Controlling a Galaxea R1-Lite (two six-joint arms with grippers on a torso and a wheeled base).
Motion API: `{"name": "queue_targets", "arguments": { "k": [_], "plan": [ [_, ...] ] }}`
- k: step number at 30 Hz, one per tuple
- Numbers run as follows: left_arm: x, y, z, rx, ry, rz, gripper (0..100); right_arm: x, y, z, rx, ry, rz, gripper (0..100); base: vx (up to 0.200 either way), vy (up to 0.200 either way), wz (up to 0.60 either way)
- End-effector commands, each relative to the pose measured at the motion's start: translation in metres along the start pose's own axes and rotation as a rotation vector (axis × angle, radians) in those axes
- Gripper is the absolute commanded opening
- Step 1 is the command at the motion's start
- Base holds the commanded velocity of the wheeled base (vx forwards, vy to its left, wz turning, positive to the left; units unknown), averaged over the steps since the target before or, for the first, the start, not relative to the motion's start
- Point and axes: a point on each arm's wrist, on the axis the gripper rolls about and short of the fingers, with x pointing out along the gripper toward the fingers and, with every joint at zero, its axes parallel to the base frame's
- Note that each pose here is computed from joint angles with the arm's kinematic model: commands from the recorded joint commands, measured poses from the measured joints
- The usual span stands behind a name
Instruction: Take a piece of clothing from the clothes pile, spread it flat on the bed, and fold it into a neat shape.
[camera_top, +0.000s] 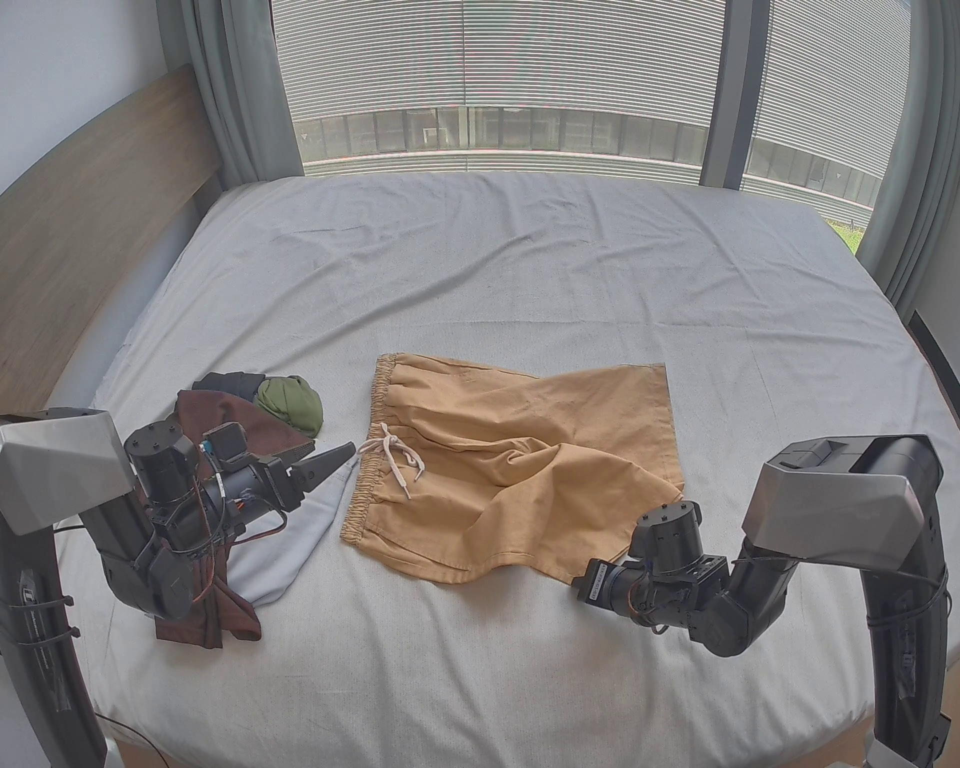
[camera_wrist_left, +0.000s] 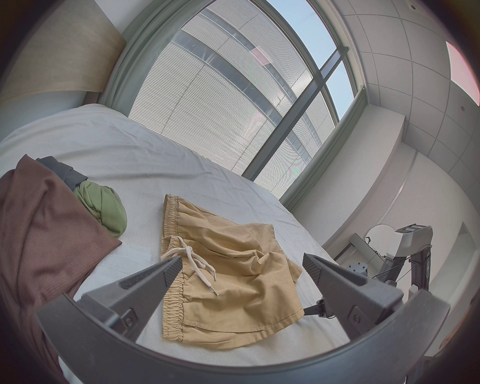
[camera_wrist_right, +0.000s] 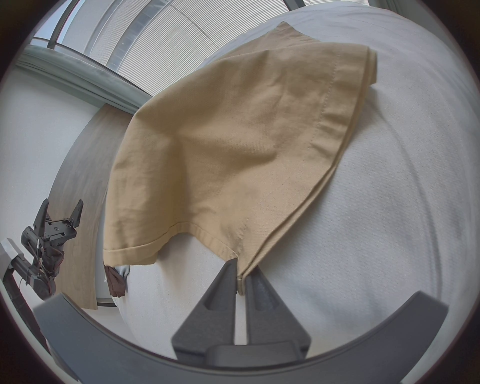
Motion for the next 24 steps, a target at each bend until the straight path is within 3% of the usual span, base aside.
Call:
{"name": "queue_targets", "arguments": {
  "k": [1,16,24],
  "plan": [
    [0.000,0.002,-0.010,-0.021,0.029,0.007,100,-0.019,-0.001,0.002,0.000,-0.011,-0.013,0,0.000,0.000,0.00],
    [0.006,0.028,-0.061,-0.146,0.148,0.063,100,-0.038,-0.030,-0.009,-0.056,-0.086,-0.007,0,0.000,0.000,0.00],
    [0.017,0.036,-0.071,-0.232,0.142,0.094,100,-0.041,-0.035,-0.007,-0.052,-0.105,-0.007,0,0.000,0.000,0.00]
  ]
}}
